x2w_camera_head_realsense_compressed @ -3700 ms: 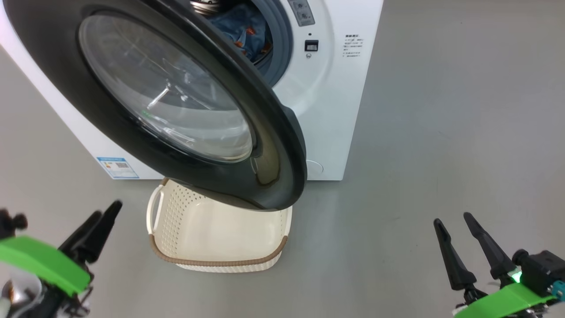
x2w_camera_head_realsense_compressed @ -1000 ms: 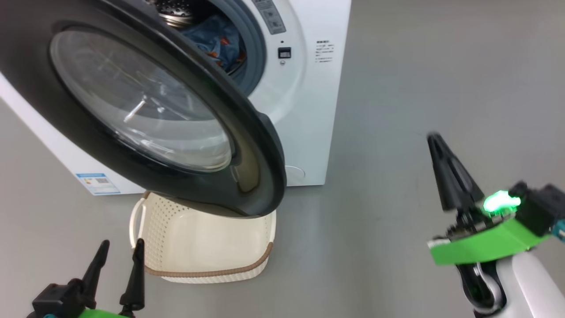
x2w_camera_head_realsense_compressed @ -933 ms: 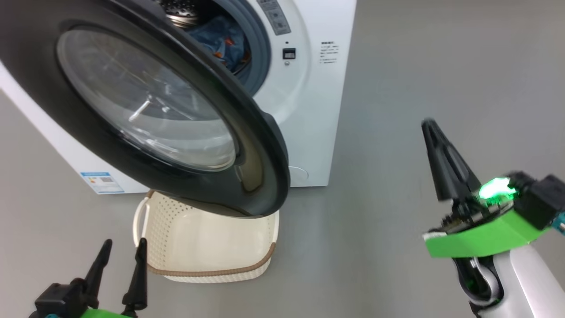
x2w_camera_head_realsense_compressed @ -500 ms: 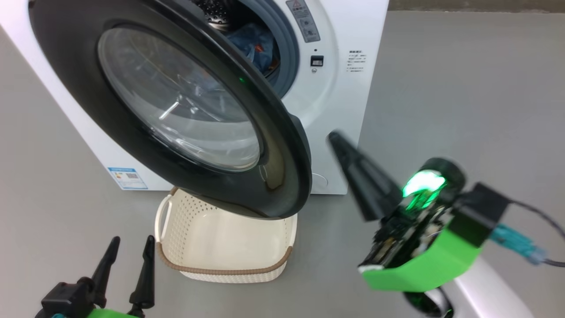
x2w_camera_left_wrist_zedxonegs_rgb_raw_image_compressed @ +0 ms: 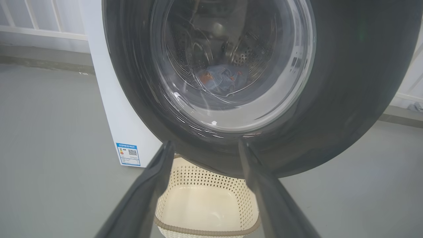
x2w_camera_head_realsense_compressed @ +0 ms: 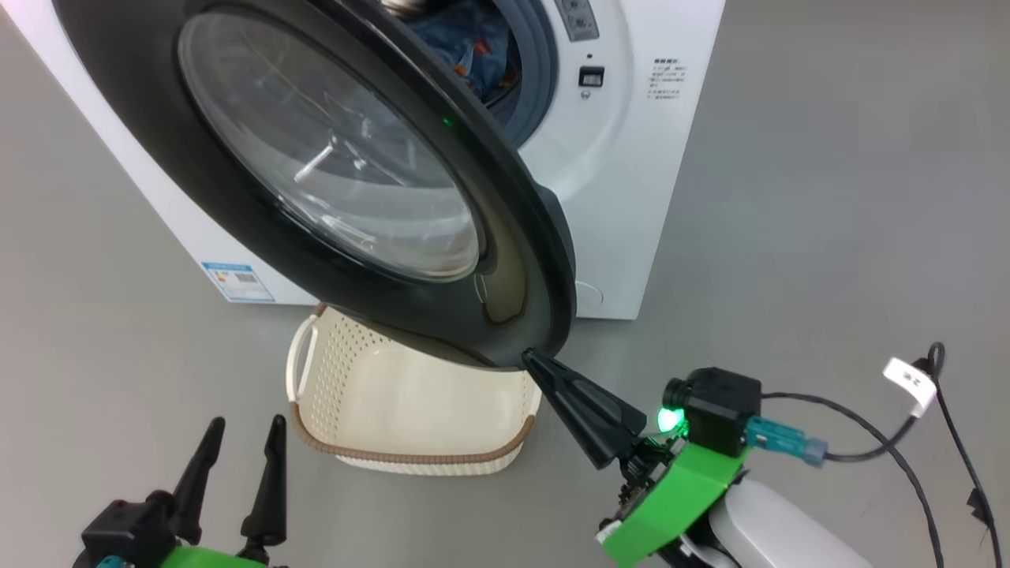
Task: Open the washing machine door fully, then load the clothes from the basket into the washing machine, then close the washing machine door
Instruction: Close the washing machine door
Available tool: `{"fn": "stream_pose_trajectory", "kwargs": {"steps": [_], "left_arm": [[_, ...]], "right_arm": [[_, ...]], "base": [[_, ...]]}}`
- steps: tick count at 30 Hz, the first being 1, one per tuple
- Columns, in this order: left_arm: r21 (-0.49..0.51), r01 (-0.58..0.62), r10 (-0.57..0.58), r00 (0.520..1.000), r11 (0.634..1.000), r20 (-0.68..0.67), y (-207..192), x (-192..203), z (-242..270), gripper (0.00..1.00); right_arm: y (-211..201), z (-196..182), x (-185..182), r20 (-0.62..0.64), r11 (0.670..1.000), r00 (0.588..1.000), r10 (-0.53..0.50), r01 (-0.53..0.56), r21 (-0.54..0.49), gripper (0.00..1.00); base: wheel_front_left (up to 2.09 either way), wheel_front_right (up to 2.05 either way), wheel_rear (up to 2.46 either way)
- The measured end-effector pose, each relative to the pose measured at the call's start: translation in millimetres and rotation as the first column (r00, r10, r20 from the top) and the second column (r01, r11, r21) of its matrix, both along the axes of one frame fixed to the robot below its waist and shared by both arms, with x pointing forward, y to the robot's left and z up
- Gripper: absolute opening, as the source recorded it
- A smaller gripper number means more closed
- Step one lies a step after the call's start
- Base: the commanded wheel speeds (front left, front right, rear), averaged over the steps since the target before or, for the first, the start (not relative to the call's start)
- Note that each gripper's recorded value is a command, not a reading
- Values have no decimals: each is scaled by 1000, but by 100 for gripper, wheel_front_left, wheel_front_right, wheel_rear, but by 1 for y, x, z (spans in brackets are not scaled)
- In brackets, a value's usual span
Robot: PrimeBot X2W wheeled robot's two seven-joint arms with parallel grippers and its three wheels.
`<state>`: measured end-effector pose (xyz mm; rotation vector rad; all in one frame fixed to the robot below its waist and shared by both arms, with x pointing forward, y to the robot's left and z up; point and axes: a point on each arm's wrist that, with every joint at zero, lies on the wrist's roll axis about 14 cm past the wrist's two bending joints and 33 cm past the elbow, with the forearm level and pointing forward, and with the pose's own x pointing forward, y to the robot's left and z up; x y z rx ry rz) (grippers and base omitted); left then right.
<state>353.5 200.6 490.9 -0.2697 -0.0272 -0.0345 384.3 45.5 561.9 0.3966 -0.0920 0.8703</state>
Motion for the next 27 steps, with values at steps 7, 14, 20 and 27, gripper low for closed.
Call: {"fn": "stream_pose_trajectory", "kwargs": {"steps": [7,14,20,27], "left_arm": [[-12,4,-5,1000,1000,-6,-3,15,-3,100],[-24,-1,1,1000,1000,-14,-3,21,-6,100],[-27,-6,5,1000,1000,-24,-2,24,-10,100],[-33,-5,5,1000,999,-13,-3,36,-7,100]], "right_arm": [[0,-31,26,-71,998,997,-23,19,-57,0],[-3,-43,45,-103,996,993,-56,49,-70,0],[-7,-46,62,-112,994,990,-86,78,-71,0],[-10,-47,81,-123,993,986,-116,110,-51,0]], "base": [[0,0,0],[0,0,0],[0,0,0],[0,0,0]]}}
